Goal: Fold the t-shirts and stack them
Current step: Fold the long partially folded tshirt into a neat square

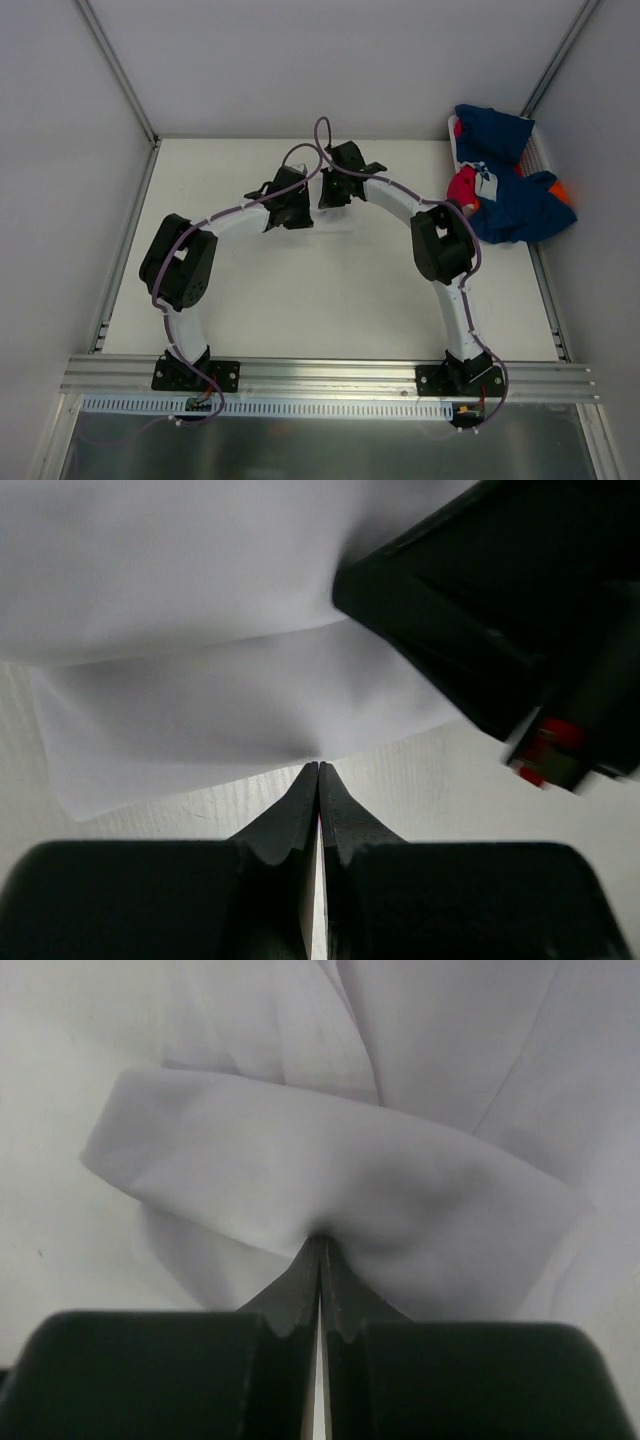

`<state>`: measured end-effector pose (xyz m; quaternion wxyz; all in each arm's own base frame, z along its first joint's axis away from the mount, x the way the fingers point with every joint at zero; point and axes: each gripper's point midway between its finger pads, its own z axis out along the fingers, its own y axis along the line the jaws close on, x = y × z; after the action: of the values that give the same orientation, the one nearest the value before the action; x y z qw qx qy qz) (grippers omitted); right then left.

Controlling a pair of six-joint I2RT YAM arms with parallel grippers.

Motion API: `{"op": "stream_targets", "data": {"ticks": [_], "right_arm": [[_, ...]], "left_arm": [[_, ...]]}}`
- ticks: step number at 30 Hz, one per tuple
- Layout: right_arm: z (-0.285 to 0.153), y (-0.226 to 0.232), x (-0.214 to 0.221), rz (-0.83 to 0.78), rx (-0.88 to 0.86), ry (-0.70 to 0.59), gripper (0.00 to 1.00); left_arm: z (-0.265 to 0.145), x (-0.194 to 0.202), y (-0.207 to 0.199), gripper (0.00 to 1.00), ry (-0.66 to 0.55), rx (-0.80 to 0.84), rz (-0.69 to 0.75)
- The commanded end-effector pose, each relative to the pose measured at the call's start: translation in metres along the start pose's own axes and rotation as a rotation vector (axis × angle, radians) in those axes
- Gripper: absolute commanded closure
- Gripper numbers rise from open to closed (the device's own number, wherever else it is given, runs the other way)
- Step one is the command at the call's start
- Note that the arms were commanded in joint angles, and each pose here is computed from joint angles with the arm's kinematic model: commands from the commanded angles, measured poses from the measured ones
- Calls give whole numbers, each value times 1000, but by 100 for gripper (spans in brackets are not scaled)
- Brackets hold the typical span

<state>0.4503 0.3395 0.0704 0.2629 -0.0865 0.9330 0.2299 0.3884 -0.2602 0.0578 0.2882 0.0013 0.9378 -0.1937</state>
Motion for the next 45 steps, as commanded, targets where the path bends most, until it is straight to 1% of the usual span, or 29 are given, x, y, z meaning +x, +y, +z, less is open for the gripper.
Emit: {"op": "stream_targets", "data": {"ticks": [1, 4, 5, 7, 8, 14, 20, 22, 30, 36, 37, 42, 44, 45], "right_arm": [[7, 6, 2, 25, -24, 30, 100], [8, 7, 3, 24, -24, 32, 100], [9, 6, 4, 23, -22, 34, 100], [6, 7, 3, 22, -23, 28, 99], [5, 7, 4, 23, -23, 32, 100], [-12, 12, -2, 6, -33, 10, 99], [-23, 16, 2, 2, -39, 7, 100], [-23, 16, 10, 0, -37, 20, 100], [-31, 33, 22, -18, -61, 24, 99], [-16, 31, 27, -6, -52, 44, 100], [-8, 25, 33, -3, -35, 69, 100], [11, 25, 17, -7, -21, 51, 100], [24, 15, 17, -2, 3, 70, 100], [23, 21, 1, -3, -11, 41, 100]], "left_arm": [[-26, -37, -12, 100, -119, 24, 23], [-25, -42, -11, 100, -126, 22, 29], [-22, -47, -6, 100, -141, -6, 29], [-8, -45, -1, 100, -121, -19, 26], [5, -38, 4, 100, -89, -28, 23], [33, -16, 19, 100, -20, -63, -7], [40, -8, 25, 100, -2, -77, -13], [41, -6, 27, 100, 4, -83, -15], [39, 6, 32, 100, 23, -92, -27], [35, 12, 34, 100, 23, -91, -35], [33, 11, 34, 100, 20, -91, -36], [28, 23, 41, 100, 29, -98, -46], [27, 26, 42, 100, 30, -103, -52], [26, 32, 46, 100, 42, -110, -55]]}}
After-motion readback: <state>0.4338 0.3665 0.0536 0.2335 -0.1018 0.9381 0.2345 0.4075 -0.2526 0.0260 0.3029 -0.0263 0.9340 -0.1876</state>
